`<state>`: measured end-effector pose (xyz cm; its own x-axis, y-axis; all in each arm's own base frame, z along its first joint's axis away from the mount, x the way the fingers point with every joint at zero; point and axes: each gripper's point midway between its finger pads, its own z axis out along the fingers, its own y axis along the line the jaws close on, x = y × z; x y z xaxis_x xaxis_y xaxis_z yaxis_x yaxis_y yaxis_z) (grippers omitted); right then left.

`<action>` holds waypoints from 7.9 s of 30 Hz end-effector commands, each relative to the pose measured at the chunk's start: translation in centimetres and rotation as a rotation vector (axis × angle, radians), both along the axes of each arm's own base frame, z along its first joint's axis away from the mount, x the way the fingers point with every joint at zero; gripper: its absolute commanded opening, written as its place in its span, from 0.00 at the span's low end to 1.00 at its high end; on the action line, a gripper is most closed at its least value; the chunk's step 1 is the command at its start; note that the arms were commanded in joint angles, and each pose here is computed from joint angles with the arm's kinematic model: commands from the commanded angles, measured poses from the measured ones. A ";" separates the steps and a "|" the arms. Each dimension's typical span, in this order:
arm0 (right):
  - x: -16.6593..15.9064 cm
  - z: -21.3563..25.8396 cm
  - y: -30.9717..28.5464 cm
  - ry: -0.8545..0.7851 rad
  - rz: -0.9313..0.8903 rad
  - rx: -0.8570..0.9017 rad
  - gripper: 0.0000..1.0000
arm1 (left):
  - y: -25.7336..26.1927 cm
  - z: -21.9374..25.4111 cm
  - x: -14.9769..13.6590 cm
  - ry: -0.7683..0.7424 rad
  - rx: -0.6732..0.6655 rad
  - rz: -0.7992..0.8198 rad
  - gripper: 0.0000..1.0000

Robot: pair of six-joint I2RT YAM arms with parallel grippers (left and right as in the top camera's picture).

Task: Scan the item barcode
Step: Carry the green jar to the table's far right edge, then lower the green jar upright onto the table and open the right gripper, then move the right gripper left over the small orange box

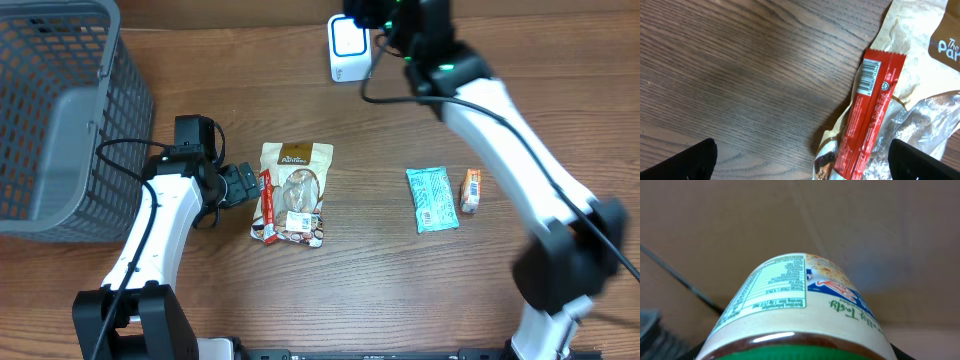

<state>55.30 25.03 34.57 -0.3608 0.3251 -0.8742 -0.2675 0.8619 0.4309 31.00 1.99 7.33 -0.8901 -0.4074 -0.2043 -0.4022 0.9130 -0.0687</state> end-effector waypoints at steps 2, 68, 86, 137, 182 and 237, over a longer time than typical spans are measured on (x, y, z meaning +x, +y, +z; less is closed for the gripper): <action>-5.1 4.9 -5.1 0.061 -0.049 -0.027 0.04 | 0.0 0.5 0.4 -0.019 0.001 0.006 1.00; -23.8 -24.3 -29.9 1.278 -0.500 -0.257 0.79 | 0.0 0.5 0.5 -0.019 0.001 0.006 1.00; -16.6 -21.8 -30.6 0.979 -0.421 -0.315 0.80 | 0.0 0.5 0.5 -0.019 0.001 0.006 1.00; -15.6 -27.5 -32.3 1.080 -0.428 -0.442 0.78 | 0.0 0.5 0.4 -0.019 0.001 0.006 1.00; -22.8 -30.8 -19.3 1.147 -0.004 -0.431 0.64 | 0.0 0.5 0.4 -0.018 0.001 0.006 1.00; -22.1 -25.7 -10.6 0.873 -0.161 -0.879 0.12 | 0.0 0.5 0.4 -0.019 0.001 0.006 1.00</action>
<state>32.92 15.24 8.79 -0.9407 -0.1868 -0.2832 -0.0992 0.9497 -0.2970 31.00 1.98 7.33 -0.8889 -0.4102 -0.2039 -0.4047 0.9118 -0.0700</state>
